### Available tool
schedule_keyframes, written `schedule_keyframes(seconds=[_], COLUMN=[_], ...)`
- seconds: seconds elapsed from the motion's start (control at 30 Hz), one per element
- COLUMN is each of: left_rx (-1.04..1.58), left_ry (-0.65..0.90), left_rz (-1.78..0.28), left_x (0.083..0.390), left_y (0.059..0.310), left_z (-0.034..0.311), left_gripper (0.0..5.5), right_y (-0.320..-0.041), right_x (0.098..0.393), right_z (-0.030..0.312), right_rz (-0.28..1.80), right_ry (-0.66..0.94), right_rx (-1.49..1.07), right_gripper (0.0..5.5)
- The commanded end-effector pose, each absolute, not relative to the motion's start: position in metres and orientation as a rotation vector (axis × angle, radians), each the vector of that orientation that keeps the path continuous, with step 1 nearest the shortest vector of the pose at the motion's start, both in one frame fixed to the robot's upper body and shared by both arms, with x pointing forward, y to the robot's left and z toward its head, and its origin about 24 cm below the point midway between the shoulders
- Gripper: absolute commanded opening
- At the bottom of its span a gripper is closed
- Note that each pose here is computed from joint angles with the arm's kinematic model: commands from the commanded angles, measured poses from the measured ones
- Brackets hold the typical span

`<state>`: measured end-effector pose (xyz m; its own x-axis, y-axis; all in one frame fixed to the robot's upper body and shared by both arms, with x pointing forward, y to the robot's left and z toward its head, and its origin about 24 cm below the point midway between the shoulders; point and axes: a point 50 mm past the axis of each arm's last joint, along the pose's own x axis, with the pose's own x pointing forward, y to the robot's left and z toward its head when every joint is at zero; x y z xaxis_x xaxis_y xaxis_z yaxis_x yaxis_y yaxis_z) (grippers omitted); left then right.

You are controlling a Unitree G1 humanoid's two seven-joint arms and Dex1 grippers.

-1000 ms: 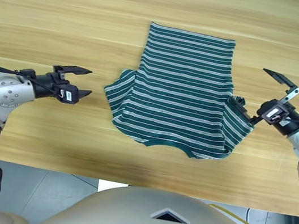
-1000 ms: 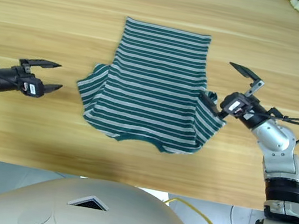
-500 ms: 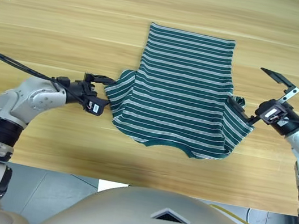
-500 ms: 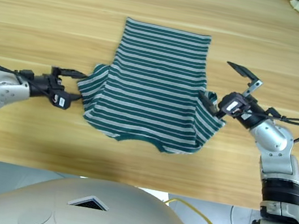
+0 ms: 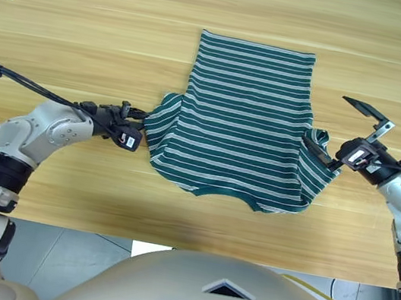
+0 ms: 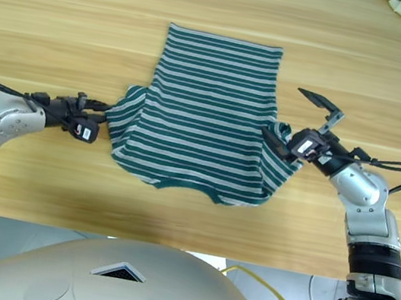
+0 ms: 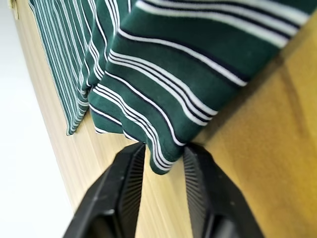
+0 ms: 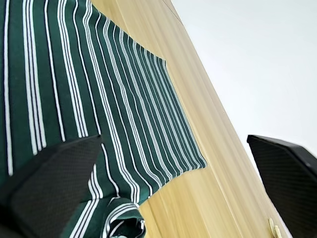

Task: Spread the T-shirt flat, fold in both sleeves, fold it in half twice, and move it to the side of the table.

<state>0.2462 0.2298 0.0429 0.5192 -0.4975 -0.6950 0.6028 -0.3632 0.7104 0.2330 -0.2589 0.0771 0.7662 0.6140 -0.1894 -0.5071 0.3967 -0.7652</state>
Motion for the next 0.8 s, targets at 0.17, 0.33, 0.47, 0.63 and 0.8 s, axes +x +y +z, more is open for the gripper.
schedule_keyframes(seconds=[0.17,0.33,0.47,0.63,0.8], left_rx=[1.593,1.591,1.591,1.527,1.501], left_ry=[0.109,0.113,0.099,0.012,-0.049], left_rz=[-1.166,-1.161,-1.115,-1.098,-1.077], left_x=[0.248,0.248,0.253,0.252,0.252], left_y=[0.231,0.234,0.240,0.238,0.236], left_z=[0.037,0.030,0.027,0.028,0.031], left_gripper=[0.03,0.03,0.03,0.03,0.03], right_y=[-0.258,-0.258,-0.258,-0.256,-0.257], right_x=[0.232,0.232,0.233,0.232,0.230], right_z=[0.075,0.074,0.074,0.074,0.072], right_rz=[0.715,0.715,0.709,0.711,0.712], right_ry=[-0.123,-0.122,-0.124,-0.133,-0.128], right_rx=[-0.929,-0.928,-0.927,-0.927,-0.925], right_gripper=[5.40,5.40,5.40,5.40,5.40])
